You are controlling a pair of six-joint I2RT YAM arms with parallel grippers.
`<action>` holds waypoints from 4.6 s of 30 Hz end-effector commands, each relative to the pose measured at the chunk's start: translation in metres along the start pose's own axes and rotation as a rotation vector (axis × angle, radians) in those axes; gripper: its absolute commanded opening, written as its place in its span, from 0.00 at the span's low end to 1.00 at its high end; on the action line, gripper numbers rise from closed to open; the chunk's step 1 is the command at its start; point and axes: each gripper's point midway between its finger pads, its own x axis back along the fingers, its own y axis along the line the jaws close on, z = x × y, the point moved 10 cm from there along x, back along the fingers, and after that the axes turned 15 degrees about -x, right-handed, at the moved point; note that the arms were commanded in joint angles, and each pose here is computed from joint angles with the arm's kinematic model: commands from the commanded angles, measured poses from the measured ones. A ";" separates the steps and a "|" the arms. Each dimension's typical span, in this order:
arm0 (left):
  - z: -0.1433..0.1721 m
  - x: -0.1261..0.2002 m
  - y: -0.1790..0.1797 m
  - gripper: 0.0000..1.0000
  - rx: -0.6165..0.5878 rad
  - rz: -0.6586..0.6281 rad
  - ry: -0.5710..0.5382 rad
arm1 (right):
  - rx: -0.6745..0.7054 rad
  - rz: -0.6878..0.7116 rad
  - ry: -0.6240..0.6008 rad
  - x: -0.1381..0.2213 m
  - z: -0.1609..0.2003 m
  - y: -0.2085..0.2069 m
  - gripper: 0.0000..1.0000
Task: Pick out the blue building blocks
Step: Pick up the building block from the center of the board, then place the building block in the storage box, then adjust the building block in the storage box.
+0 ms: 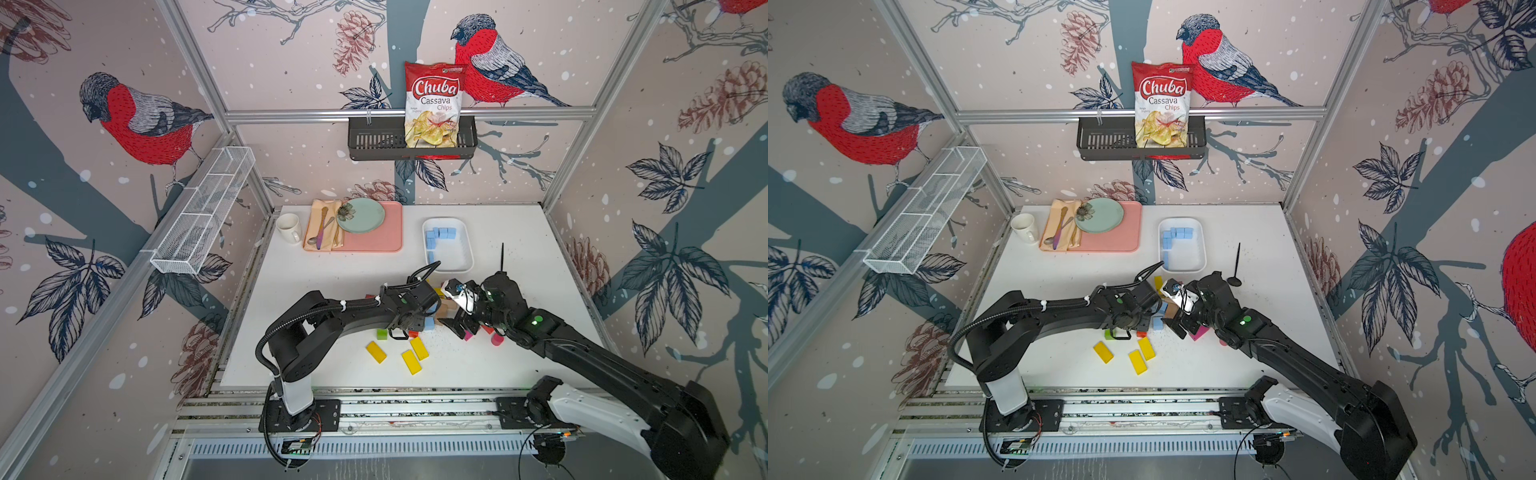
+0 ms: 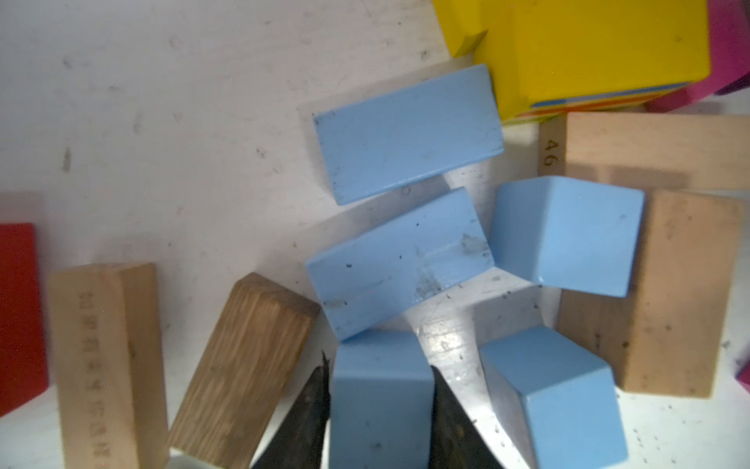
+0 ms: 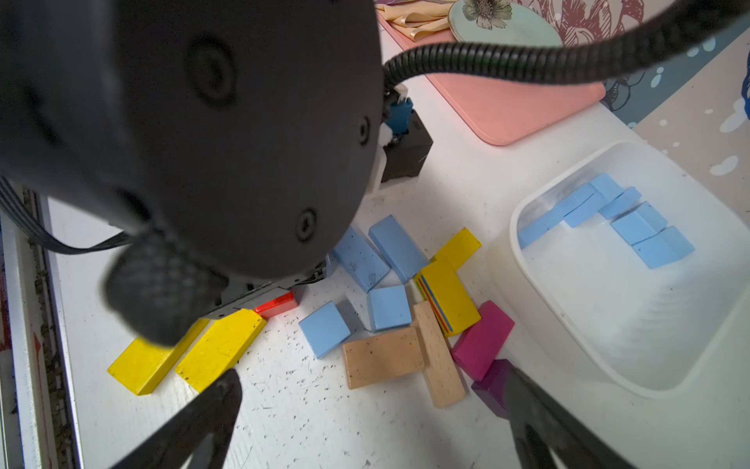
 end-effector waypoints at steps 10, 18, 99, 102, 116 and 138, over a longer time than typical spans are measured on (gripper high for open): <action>-0.045 0.053 0.012 0.19 0.024 -0.089 -0.147 | -0.047 0.064 -0.148 0.011 -0.020 -0.003 1.00; -0.107 0.082 0.024 0.19 0.070 -0.027 -0.312 | -0.207 0.197 -0.285 0.025 -0.036 -0.016 1.00; -0.276 0.067 0.006 0.95 0.027 0.117 -0.727 | -0.731 0.513 -0.298 0.047 -0.017 -0.107 1.00; -0.261 0.095 0.013 0.96 -0.011 0.116 -0.763 | -0.765 0.497 -0.266 0.043 -0.024 -0.115 1.00; -0.139 0.141 0.050 0.97 -0.191 0.097 -0.853 | -1.002 0.380 -0.066 -0.025 -0.060 -0.168 1.00; -0.074 0.153 0.067 0.96 -0.188 0.132 -0.884 | -1.217 0.397 -0.029 -0.148 -0.075 -0.205 1.00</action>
